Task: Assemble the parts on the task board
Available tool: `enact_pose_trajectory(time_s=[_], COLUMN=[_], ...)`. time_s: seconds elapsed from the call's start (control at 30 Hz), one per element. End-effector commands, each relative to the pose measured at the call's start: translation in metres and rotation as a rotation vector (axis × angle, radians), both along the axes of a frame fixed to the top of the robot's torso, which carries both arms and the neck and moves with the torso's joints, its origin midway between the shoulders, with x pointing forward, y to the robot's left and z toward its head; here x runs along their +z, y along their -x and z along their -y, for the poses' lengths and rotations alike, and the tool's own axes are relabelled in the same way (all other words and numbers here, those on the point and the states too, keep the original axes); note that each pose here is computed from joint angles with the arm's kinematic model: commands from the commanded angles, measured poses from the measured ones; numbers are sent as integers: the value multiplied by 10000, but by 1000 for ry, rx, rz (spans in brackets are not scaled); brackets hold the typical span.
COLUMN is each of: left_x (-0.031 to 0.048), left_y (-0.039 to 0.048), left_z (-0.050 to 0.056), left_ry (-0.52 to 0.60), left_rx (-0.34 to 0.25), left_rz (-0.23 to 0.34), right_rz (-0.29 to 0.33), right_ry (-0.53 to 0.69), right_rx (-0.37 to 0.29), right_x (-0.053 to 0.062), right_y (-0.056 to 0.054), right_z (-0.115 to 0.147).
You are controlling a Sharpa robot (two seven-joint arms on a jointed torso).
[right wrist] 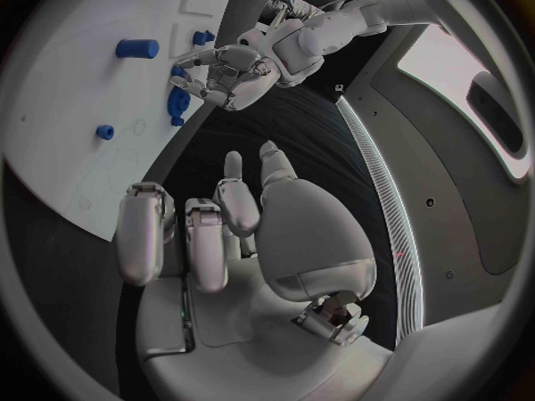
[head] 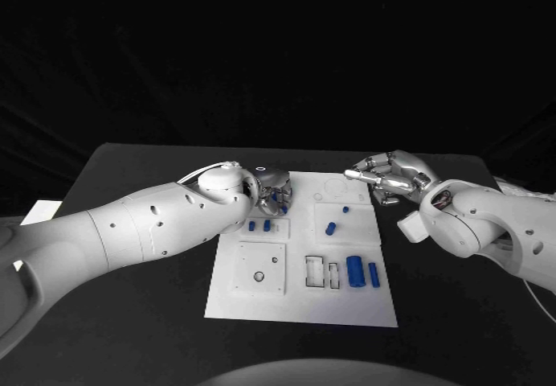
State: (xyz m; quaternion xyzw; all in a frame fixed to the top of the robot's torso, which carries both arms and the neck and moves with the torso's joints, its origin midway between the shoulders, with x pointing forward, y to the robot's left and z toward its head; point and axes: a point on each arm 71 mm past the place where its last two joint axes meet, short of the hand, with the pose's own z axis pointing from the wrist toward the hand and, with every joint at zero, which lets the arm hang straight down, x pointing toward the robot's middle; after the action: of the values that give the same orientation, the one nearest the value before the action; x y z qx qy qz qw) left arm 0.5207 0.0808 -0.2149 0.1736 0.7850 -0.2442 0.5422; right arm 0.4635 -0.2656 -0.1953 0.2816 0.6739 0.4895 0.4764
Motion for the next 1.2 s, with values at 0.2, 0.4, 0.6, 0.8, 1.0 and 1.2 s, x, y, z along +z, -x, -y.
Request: enact_pose_trajectory(time_s=[0.2,0.4,0.6,0.8,1.0,1.2], left_x=[122,217,266,253,222,177], left_y=[27,58,92,96,76,53], left_z=[-92,-193,-367,-488,-574,-602], left_ry=[119,165,182,170,153,139], left_rx=[19,37,66,89,109,122], left_rz=[42,35,6,-21,-40,-53], right_rz=[2,2,2,2,2,2], right_ry=[-4,-4,-4,-4,-4,-4], right_rx=[15,16,16,15,15,17], right_x=[0,-3,-6,-7,-7,-7], right_y=[3,-3,-8,-9,-9,-9], right_z=[-16,-20,-20,-18,-18,-23])
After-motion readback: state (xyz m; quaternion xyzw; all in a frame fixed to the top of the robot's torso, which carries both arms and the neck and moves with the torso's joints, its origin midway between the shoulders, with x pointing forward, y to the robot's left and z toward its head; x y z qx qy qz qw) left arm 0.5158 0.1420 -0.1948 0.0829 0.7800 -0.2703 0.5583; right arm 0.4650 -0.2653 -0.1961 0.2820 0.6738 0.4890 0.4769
